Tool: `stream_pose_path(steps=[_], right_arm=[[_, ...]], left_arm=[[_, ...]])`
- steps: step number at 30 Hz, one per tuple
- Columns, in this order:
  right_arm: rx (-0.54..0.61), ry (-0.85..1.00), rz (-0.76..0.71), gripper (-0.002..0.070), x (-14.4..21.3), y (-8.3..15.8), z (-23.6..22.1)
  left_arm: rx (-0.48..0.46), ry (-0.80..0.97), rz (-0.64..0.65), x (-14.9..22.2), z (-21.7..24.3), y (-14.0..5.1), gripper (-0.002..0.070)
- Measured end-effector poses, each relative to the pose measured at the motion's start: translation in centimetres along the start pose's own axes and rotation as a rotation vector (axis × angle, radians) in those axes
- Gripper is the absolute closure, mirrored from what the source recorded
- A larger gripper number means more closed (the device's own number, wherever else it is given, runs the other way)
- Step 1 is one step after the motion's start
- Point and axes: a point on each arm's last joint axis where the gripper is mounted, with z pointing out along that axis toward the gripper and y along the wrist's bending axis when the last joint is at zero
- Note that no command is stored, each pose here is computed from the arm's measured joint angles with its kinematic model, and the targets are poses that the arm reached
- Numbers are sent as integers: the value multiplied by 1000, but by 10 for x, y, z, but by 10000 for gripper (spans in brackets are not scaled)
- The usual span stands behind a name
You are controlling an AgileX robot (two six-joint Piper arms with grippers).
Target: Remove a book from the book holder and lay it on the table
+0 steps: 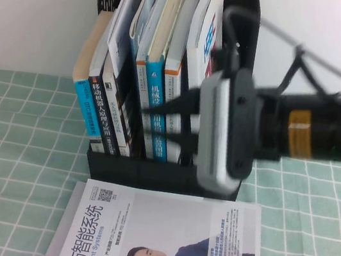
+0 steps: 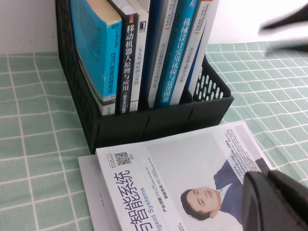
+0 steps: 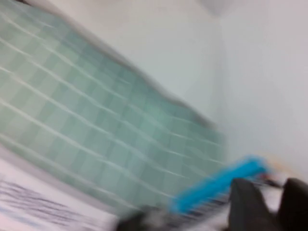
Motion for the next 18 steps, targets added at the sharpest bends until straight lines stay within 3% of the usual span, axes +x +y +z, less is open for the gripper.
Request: stream_pose_path(steps=[2,4,8,10,12,14,16,18], right_arm=[[143,69,-87,585,-11,-17,-16],[319,179,-145,635,-19,-35,-37],[765,529,-124,670,-19,-67,-94],[863,749,-70,674,-15,-71,-122],[787,1007,80,676,-2,-62,-147],[605,1151,270,677,11,-43,-162],[435,1152,460,677,14,-22,-166],[335,1084,560,677,8,-5,-168]], left_arm=[[0,0,0,0,0,0,678],[0,0,0,0,0,0,678],[0,0,0,0,0,0,678],[0,0,0,0,0,0,678],[-9,-2,10,1,2,1,678],[-17,-15,27,2,5,2,678],[-18,-45,53,4,10,4,678],[-4,-81,76,8,18,4,678]])
